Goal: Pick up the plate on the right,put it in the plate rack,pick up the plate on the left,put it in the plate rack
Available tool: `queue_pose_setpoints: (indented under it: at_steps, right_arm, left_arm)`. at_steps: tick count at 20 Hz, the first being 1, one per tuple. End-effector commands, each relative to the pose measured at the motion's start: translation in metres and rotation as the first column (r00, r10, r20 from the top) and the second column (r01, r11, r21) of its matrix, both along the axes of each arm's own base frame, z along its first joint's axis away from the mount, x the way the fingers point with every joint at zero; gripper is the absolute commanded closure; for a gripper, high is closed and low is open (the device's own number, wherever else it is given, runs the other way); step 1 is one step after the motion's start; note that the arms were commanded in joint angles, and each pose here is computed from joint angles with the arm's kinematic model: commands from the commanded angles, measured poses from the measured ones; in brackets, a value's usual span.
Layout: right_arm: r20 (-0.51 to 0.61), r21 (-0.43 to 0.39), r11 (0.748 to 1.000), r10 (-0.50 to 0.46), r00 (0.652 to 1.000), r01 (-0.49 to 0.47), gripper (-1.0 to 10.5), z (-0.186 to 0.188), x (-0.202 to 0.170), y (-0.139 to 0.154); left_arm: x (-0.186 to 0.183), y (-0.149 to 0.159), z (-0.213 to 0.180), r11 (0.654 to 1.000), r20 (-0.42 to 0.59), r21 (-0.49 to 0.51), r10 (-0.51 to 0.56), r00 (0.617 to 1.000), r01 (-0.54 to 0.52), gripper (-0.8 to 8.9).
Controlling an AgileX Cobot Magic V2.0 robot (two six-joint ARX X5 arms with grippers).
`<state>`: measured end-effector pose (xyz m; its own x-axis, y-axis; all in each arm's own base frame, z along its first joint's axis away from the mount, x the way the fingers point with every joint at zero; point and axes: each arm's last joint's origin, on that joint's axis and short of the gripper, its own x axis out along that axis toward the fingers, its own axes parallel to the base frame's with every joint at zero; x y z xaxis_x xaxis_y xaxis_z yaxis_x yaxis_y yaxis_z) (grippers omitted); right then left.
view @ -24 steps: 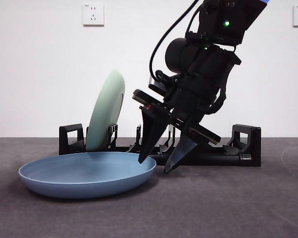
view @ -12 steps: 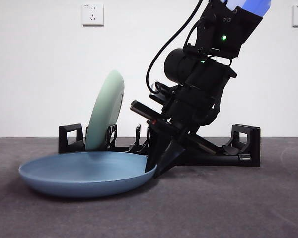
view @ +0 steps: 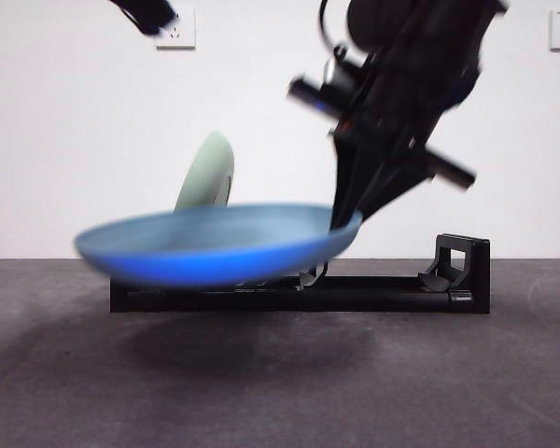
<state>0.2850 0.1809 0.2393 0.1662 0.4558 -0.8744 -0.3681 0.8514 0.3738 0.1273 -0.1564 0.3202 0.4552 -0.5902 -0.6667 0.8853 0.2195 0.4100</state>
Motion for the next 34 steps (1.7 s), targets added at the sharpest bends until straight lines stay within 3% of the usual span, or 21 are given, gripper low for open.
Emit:
queue_pose_setpoints:
  at_steps: [1,5,9,14,15,17,25,26,27,29,30,32,34]
  right_arm:
    - [0.006,0.002,1.0,-0.02,1.0,0.02,9.6,0.014,-0.006,-0.015]
    - [0.011,-0.01,0.999,-0.049,0.999,0.049,9.6,0.035,-0.016,-0.041]
    - [0.042,-0.001,0.998,-0.06,0.997,0.06,9.6,0.053,-0.028,-0.056]
    - [0.081,0.014,0.999,-0.051,0.995,0.05,9.6,0.07,-0.043,-0.063]
    - [0.079,0.013,0.999,-0.05,0.996,0.049,9.6,0.071,-0.045,-0.064]
    - [0.084,0.014,0.999,-0.048,0.995,0.047,9.6,0.075,-0.05,-0.066]
    - [0.129,0.026,0.999,-0.041,0.991,0.038,9.4,0.084,-0.057,-0.07]
    - [0.147,0.033,0.999,-0.048,0.988,0.043,9.1,0.087,-0.057,-0.072]
    - [0.178,0.039,0.998,-0.055,0.983,0.049,7.8,0.091,-0.056,-0.075]
    - [0.261,0.066,0.996,-0.072,0.963,0.057,3.9,0.104,-0.058,-0.084]
    - [0.301,0.085,0.994,-0.092,0.949,0.069,3.3,0.112,-0.06,-0.089]
    - [0.402,0.133,0.987,-0.141,0.905,0.095,3.3,0.131,-0.068,-0.102]
    - [0.517,0.187,0.975,-0.199,0.833,0.118,3.3,0.151,-0.082,-0.116]
  left_arm:
    - [-0.005,-0.02,-0.013,0.995,-0.043,0.05,-0.083,0.996,0.085,5.76]
    - [-0.017,-0.054,-0.037,0.971,-0.073,0.163,-0.164,0.984,0.174,5.76]
    - [-0.017,-0.076,-0.054,0.957,0.011,0.267,-0.123,0.992,0.116,5.76]
    - [-0.012,-0.086,-0.057,0.966,0.044,0.236,-0.115,0.992,0.101,5.78]
    - [-0.012,-0.086,-0.057,0.969,0.05,0.227,-0.113,0.992,0.099,6.21]
    - [-0.011,-0.087,-0.056,0.972,0.058,0.213,-0.111,0.992,0.097,8.36]
    - [-0.012,-0.088,-0.056,0.972,0.057,0.211,-0.114,0.992,0.1,8.22]
    - [-0.012,-0.088,-0.056,0.972,0.056,0.21,-0.116,0.992,0.102,8.22]
    - [-0.012,-0.088,-0.055,0.973,0.057,0.207,-0.117,0.991,0.103,8.22]
    - [-0.012,-0.09,-0.054,0.977,0.066,0.189,-0.114,0.991,0.099,8.22]
    - [-0.011,-0.091,-0.053,0.981,0.073,0.172,-0.109,0.991,0.095,8.22]
    - [-0.009,-0.095,-0.049,0.993,0.086,0.097,-0.076,0.993,0.068,8.22]
    - [-0.002,-0.098,-0.041,0.999,0.093,-0.03,-0.009,0.996,0.012,8.22]
